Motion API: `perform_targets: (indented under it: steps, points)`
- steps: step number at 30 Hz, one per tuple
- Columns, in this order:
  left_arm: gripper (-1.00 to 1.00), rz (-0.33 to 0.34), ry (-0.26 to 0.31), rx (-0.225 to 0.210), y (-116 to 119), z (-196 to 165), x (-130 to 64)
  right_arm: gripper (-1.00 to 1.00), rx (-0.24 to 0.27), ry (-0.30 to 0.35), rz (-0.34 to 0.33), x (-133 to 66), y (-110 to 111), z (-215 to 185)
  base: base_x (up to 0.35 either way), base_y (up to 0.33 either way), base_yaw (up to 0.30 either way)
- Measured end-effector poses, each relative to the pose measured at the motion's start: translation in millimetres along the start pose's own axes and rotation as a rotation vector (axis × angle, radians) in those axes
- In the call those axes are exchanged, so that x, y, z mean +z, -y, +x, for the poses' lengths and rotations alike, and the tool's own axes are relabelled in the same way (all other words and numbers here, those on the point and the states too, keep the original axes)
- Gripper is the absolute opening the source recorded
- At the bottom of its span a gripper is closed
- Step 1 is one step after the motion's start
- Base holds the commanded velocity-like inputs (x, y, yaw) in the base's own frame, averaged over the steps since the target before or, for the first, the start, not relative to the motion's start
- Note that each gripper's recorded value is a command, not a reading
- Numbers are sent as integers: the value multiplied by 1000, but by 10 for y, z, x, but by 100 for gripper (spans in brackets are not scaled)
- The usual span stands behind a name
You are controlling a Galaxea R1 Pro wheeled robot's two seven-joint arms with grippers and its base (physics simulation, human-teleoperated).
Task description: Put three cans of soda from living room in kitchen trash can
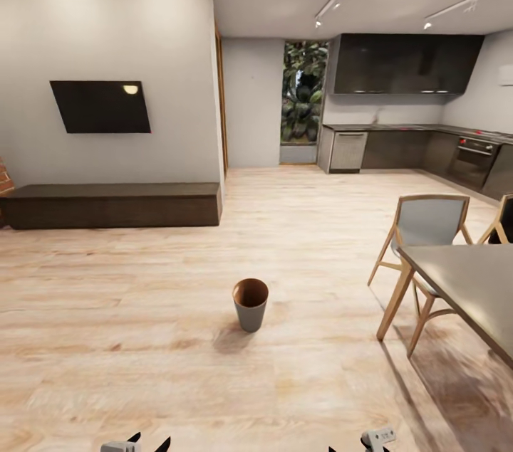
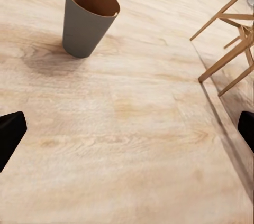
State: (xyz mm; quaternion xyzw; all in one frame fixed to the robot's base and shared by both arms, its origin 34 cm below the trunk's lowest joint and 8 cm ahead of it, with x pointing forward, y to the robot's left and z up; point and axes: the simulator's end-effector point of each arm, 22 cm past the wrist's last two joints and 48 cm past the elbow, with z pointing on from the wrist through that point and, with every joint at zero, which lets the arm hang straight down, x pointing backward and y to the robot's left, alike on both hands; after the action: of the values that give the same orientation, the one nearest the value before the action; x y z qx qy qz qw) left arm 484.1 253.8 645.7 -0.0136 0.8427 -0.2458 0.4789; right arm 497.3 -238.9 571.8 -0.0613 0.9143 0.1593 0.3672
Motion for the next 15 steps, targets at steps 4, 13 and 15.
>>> perform_targets:
  steps: [4,13,15]
  points:
    - [100,0,-2,-1,0,8,0,100,1,-2,0,2,-1,8,347,0,231]
    - [100,-1,-7,-3,-6,31,-1,100,3,-7,0,6,-1,32,347,0,259]
    - [100,-1,-8,-4,-5,36,0,100,3,-8,0,8,-2,35,347,0,169]
